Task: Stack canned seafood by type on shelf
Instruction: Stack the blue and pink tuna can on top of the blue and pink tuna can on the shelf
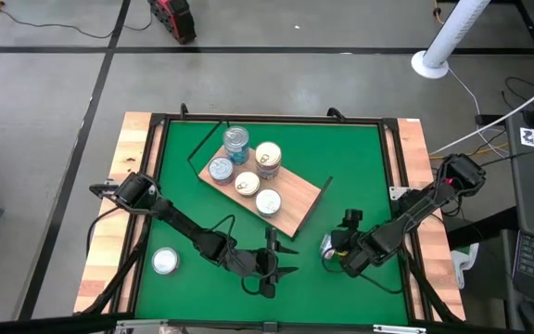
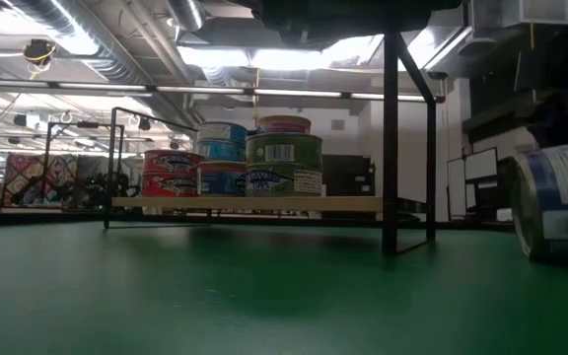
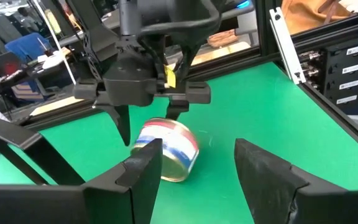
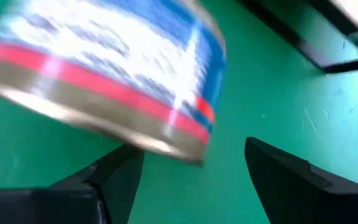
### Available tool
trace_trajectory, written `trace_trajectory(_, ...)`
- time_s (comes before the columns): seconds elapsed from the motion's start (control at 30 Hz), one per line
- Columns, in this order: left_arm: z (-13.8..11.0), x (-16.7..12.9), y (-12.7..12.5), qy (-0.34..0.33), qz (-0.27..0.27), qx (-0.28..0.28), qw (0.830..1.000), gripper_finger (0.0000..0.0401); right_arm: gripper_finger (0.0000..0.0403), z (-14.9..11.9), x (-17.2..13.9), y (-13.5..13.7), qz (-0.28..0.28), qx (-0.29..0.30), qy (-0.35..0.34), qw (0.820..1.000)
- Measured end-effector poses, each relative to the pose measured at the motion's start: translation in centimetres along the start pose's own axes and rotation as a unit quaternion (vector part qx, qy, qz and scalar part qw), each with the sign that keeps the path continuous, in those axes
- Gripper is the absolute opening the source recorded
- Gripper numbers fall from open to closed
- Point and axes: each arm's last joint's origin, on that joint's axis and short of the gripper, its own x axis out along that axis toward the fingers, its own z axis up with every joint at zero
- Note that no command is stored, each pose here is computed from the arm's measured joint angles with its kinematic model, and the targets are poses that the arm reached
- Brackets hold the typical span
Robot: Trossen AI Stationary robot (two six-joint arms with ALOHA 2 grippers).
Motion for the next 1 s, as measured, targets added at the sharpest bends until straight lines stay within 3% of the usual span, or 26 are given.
trace_trajectory(0.33,0.0,0.0,0.0,-0.001,0.000,0.011,1.000,0.0196,0.0280,0.4,-0.1,0.2,0.005,0.008,-0.021,1.000)
trace_trajectory(0.63,0.0,0.0,0.0,-0.001,0.000,0.011,1.000,0.0196,0.0280,0.5,-0.1,0.4,0.020,-0.027,-0.025,0.999)
trace_trajectory(1.0,-0.1,0.3,0.5,0.001,0.005,-0.006,1.000,0.0196,0.0280,1.5,-0.3,1.2,0.060,0.019,-0.073,0.995)
